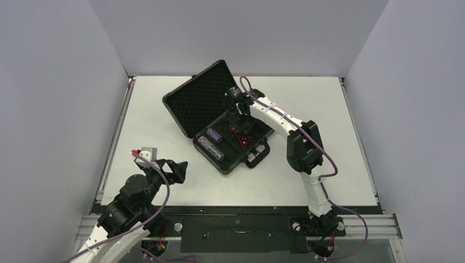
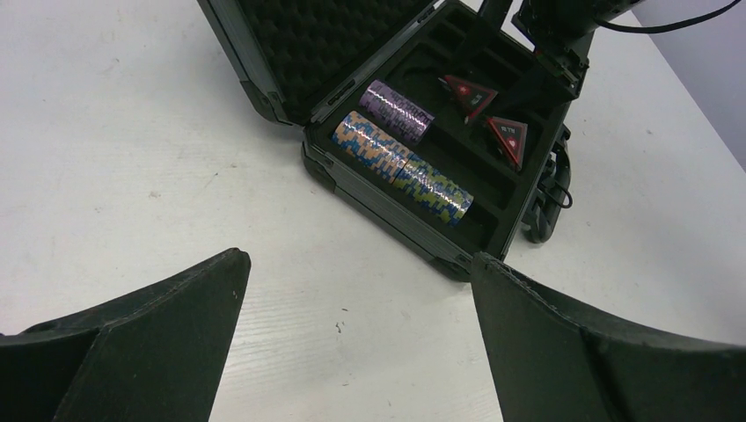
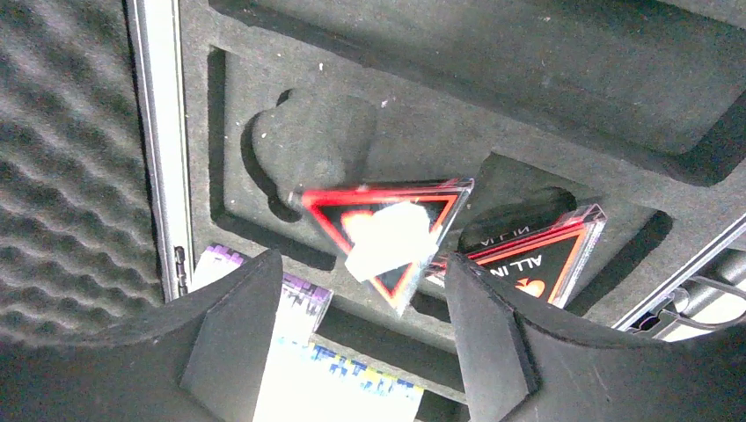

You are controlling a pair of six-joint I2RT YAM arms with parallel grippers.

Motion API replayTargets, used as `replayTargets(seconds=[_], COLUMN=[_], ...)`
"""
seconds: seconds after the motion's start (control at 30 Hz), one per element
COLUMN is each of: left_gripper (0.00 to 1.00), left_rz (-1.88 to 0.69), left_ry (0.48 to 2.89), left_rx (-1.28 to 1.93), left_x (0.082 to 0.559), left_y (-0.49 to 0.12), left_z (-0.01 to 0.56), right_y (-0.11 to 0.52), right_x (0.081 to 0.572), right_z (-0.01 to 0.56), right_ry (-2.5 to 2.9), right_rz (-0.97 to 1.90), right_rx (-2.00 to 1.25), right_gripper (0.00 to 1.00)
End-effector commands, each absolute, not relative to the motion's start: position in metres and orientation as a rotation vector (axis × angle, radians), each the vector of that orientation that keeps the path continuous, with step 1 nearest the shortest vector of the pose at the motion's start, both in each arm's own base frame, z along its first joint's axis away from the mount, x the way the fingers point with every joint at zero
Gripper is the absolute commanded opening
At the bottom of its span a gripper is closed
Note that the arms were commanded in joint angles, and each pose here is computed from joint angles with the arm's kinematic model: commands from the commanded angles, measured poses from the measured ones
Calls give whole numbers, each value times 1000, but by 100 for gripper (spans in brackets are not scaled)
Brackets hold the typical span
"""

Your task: Pack up texas hold em set

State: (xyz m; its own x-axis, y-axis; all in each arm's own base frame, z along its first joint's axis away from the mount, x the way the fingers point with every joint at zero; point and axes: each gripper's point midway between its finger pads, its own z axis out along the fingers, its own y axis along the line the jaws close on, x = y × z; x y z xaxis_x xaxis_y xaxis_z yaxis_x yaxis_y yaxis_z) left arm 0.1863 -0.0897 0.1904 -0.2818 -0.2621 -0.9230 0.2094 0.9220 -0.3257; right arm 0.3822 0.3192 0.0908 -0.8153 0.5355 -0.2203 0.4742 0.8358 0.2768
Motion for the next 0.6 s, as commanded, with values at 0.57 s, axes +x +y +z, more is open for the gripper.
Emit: replayTargets(seconds=[0.57], left_gripper=[96], left_rz=[-544], left_ry=[1715], left_rx=[-11], left_x=[178], left_y=[-97], left_z=[211], right_y=[339], right_x=[396], right_z=[151], right_ry=[2557], right_rz=[503], right_rx=[774], right_gripper=[62])
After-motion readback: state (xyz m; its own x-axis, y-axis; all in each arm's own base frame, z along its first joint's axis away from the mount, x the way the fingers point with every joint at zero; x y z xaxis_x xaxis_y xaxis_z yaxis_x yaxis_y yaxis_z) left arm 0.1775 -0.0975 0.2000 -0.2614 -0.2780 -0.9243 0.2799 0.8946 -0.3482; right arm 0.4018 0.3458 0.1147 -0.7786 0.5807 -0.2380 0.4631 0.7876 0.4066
